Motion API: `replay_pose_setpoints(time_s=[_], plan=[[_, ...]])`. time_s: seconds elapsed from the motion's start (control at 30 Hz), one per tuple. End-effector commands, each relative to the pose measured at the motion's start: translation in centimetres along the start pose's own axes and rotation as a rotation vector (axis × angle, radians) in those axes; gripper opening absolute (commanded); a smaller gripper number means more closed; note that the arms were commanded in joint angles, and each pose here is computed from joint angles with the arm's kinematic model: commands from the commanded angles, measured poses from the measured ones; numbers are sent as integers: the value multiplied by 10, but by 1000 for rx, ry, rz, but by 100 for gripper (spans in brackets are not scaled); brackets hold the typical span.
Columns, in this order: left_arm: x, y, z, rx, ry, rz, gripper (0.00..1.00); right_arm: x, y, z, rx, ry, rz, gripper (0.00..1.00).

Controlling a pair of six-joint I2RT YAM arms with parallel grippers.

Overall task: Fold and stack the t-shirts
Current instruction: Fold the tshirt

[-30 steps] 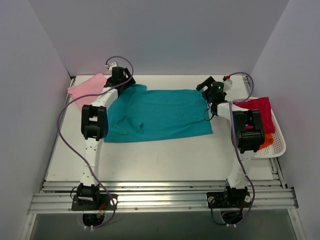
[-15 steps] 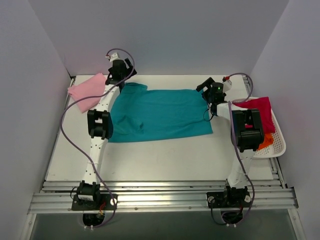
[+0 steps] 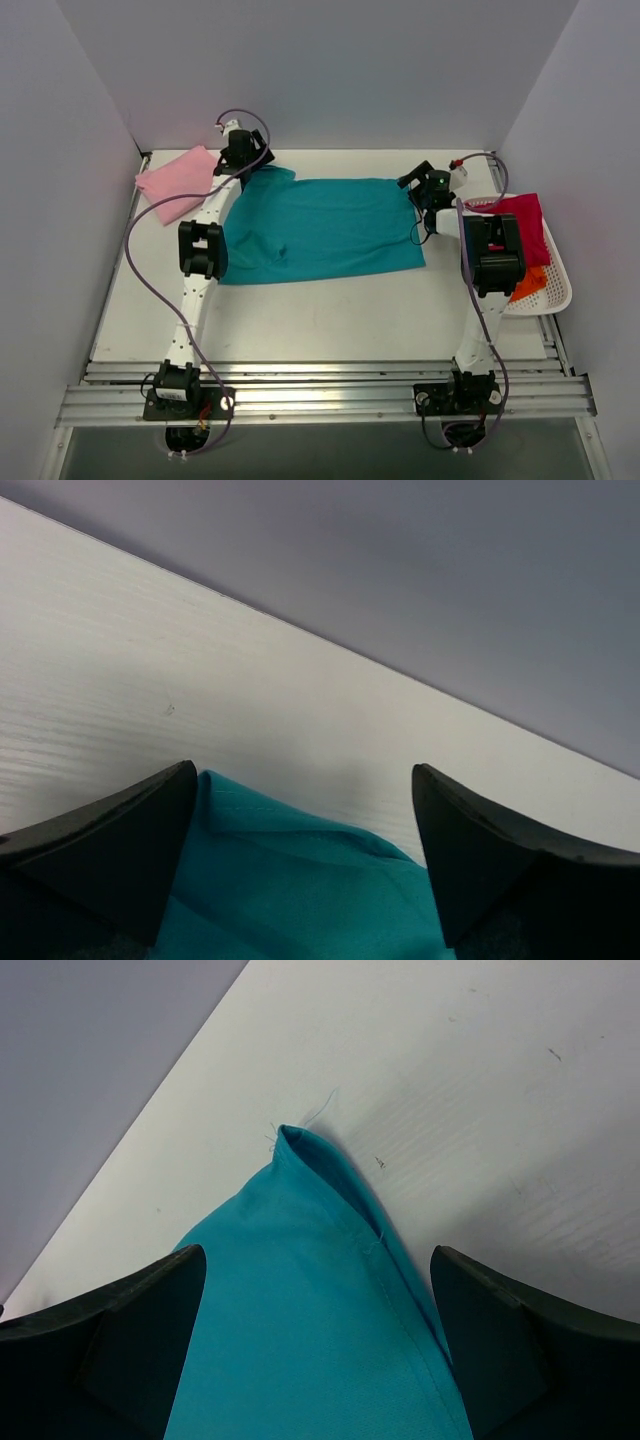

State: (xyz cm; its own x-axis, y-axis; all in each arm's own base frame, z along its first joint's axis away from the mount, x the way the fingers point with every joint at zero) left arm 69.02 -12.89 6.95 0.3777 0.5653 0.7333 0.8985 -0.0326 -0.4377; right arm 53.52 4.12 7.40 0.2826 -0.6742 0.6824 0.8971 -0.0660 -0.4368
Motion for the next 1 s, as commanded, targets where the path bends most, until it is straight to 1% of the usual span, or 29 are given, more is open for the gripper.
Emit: replay_pose_setpoints(time_s=[0.0,0.1,0.2,0.23,0.3,0.33,0.4,0.43,0.47,0.5,0.7,0.77,0.9,0.97], plan=[[1,-5,-4,-2,-17,27,88,14,3,4,27,15,-40,91],[-2,-6,-3,8,-20,37,69,13,3,0,20,20,-38,91],[-6,-8,-6,7,-11,49,63,15,2,-2,17,20,-41,91],[-6,-10,-7,8,-9,50,59,14,3,-4,12,20,-37,91],[-8,-10,-7,10,-8,52,56,14,3,-5,11,20,-36,91],[-7,-10,-7,11,-9,53,46,13,4,-6,7,22,-35,91],[-7,-10,-6,10,-13,54,34,11,6,-8,3,24,-32,91],[-8,-10,-6,12,-14,55,23,9,7,-10,-1,23,-28,91],[-7,-10,-5,16,-18,54,9,9,7,-11,-2,25,-27,91],[-8,-9,-4,18,-22,56,3,9,8,-11,-1,26,-28,91],[-3,-8,-4,-2,-20,41,2,3,16,-15,-5,26,-24,90],[2,-8,-5,-6,-9,21,2,0,18,-9,35,24,3,90],[17,-14,-11,-22,1,-29,2,9,30,7,83,5,-8,90],[12,-12,-7,-20,0,-27,2,11,35,10,85,2,-8,90]])
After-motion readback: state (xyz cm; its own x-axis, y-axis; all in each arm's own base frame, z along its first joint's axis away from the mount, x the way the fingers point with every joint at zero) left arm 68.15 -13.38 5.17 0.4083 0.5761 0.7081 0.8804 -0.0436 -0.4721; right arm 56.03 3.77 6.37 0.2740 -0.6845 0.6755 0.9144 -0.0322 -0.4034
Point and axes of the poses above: each gripper's point midway between its finger pads, its own y axis out along the fingers, its own z axis along the line the jaws close on, x = y × z, the point moved 4 cm from there along -y, back along the fingers, and after that the axes turned 4 degrees about -y, right-handed, at the moved point
